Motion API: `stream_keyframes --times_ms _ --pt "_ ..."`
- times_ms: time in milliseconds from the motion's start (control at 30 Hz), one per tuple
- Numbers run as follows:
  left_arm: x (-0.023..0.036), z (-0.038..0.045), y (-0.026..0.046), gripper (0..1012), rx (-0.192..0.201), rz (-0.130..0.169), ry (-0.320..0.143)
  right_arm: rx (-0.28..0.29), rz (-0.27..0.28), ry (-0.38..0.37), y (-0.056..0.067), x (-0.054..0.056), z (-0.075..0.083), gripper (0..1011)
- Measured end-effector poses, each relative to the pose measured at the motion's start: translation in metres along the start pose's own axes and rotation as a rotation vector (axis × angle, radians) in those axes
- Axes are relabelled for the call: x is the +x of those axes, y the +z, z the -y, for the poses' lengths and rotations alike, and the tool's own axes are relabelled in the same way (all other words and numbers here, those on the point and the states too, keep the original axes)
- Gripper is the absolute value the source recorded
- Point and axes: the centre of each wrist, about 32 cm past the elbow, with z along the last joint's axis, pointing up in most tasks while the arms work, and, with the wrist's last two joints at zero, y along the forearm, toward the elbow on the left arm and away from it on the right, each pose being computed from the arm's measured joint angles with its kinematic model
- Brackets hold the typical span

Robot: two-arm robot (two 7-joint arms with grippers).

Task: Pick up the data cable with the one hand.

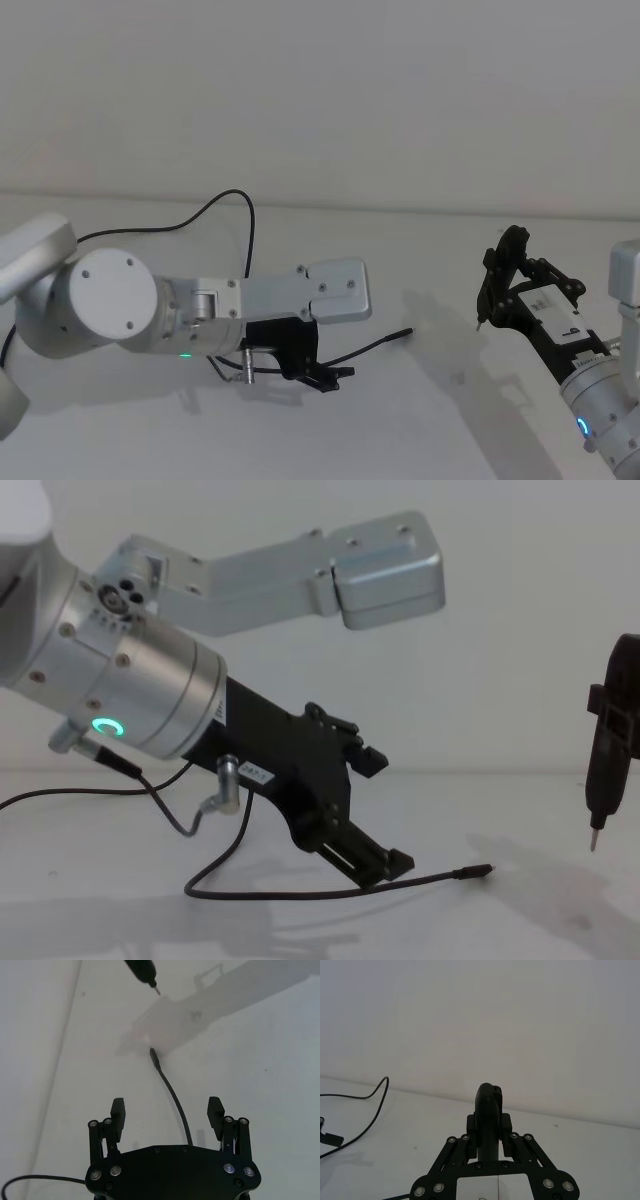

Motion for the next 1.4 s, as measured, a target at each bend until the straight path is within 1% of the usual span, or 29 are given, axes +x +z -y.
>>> stream_keyframes --times_ms 67,167,267,467,600,667,900,1133,1400 --pt "-0.001 0.0035 -0.001 1001 0.008 -0.02 0.002 0.0 0.0 0.0 0.0 0.0 0.0 268" --pt "-0.0018 0.0068 -0.002 1001 0.018 -0.036 0.004 0.0 0.0 0.0 0.0 0.0 0.0 268" --pt "-0.0022 0.0117 -0.0037 1001 0.033 -0.055 0.008 0.0 0.0 0.0 0.0 0.0 0.0 268" --pt "-0.0024 0.0193 -0.0064 1001 0.056 -0.072 0.011 0.0 0.0 0.0 0.0 0.0 0.0 268" --pt "-0.0016 0.0225 -0.0079 1001 0.067 -0.076 0.013 0.0 0.0 0.0 0.0 0.0 0.0 268" --pt "-0.0009 0.0255 -0.0089 1001 0.075 -0.079 0.014 0.0 0.0 0.0 0.0 0.0 0.0 268" --pt "-0.0001 0.0308 -0.0114 1001 0.095 -0.083 0.013 0.0 0.0 0.0 0.0 0.0 0.0 268" --pt "-0.0001 0.0345 -0.0129 1001 0.11 -0.087 0.009 0.0 0.0 0.0 0.0 0.0 0.0 268" --pt "-0.001 0.0374 -0.0129 1001 0.119 -0.089 0.009 0.0 0.0 0.0 0.0 0.0 0.0 268"
